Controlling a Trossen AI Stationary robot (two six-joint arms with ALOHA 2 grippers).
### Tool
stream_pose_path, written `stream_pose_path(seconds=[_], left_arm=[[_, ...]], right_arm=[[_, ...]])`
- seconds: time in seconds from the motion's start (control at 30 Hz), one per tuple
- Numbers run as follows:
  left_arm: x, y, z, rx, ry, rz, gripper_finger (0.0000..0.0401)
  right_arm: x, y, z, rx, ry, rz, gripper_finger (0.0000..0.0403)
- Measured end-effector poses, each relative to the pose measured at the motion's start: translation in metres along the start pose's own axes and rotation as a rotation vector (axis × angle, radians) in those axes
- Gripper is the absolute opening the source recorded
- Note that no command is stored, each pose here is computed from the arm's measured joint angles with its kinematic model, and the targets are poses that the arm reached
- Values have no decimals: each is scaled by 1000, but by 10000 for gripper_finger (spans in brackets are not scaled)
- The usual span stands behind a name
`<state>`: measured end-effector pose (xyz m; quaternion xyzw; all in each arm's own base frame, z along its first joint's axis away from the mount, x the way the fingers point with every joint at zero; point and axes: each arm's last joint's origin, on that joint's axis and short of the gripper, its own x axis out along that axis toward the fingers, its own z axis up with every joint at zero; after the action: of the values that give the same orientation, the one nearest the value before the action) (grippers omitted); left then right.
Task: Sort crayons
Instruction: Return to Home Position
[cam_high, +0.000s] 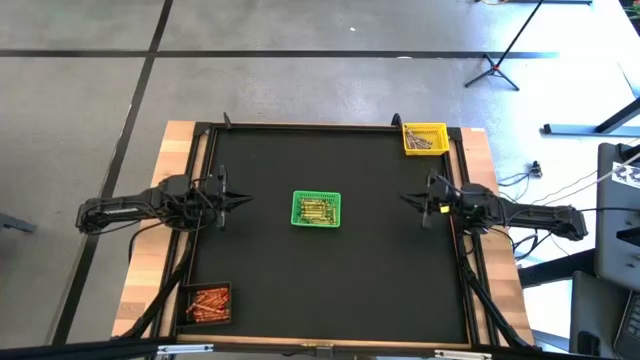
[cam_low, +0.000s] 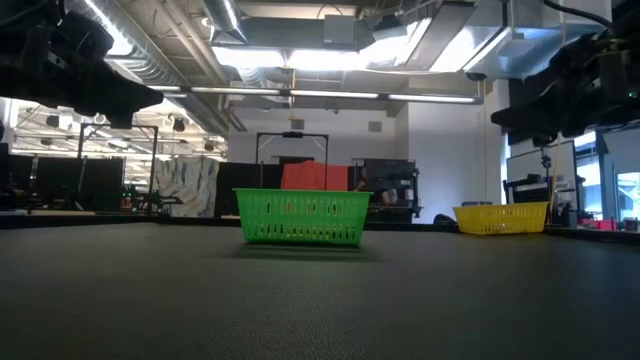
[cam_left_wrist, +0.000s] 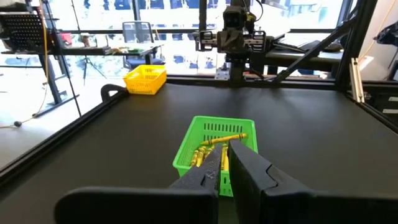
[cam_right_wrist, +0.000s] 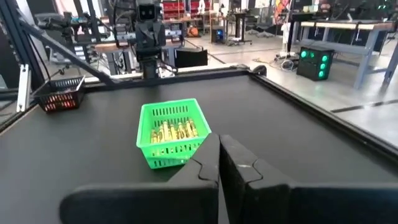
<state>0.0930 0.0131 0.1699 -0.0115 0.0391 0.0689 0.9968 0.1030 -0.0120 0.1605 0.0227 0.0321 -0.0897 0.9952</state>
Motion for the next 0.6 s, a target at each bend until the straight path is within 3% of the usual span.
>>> stream_pose_path(seconds=[0.17,0.6], left_arm=[[0,0,0,1,-2,0,16],[0,0,1,1,-8,-1,16]], right_arm=[[0,0,0,57,3,1,3],[0,0,0,59,5,1,3]])
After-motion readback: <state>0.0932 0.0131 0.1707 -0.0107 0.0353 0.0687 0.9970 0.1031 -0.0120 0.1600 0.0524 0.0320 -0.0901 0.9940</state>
